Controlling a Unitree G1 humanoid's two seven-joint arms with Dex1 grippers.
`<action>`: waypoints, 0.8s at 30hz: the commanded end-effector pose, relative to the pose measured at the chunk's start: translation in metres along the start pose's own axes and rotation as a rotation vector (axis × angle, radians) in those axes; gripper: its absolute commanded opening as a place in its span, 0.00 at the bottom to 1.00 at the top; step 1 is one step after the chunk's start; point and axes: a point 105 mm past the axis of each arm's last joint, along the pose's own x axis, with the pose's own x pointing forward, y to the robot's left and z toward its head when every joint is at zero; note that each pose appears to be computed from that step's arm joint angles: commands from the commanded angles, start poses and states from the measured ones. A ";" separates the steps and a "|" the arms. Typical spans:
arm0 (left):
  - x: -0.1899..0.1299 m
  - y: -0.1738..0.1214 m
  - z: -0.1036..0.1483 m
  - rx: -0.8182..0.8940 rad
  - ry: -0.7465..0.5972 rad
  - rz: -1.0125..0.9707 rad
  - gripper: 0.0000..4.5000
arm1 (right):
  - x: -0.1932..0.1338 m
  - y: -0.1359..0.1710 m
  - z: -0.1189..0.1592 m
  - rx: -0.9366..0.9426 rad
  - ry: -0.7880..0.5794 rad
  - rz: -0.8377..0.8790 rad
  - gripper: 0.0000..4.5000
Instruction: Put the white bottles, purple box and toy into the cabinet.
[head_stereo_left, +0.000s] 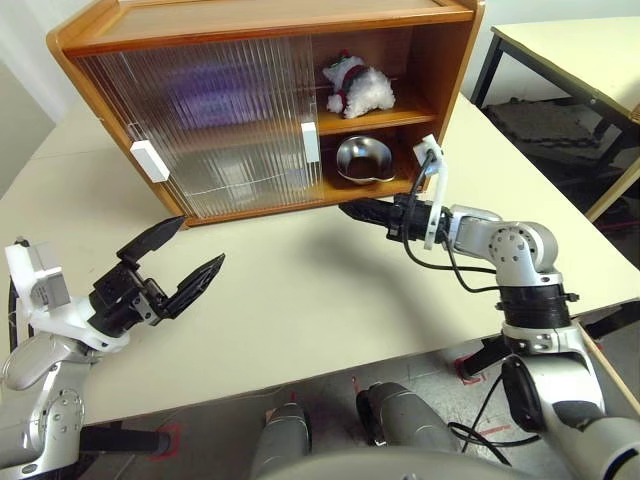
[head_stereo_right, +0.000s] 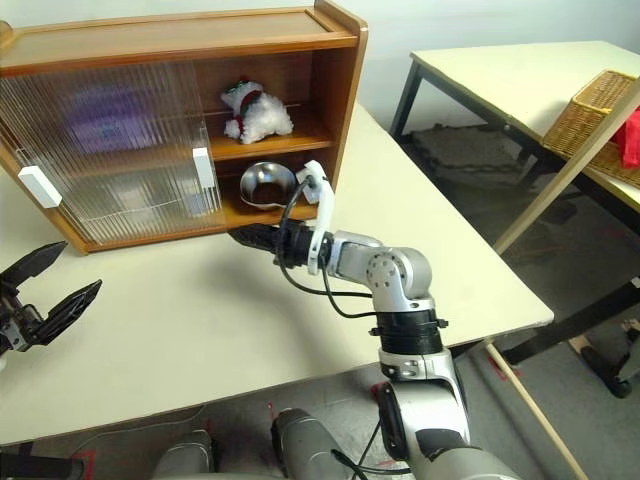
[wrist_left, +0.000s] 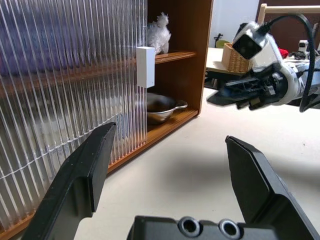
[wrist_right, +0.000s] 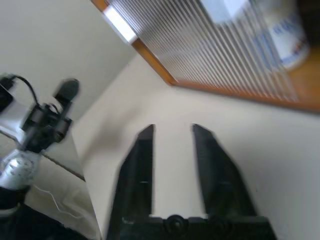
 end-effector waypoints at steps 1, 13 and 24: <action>0.002 -0.002 0.001 0.015 0.008 -0.007 1.00 | 0.018 0.006 0.014 -0.045 -0.066 0.004 0.01; -0.002 0.003 -0.002 0.025 -0.003 0.021 1.00 | 0.065 -0.008 0.033 -0.073 -0.203 -0.107 0.00; -0.008 0.005 -0.004 0.028 -0.003 0.029 1.00 | 0.093 -0.014 0.043 -0.075 -0.249 -0.147 0.00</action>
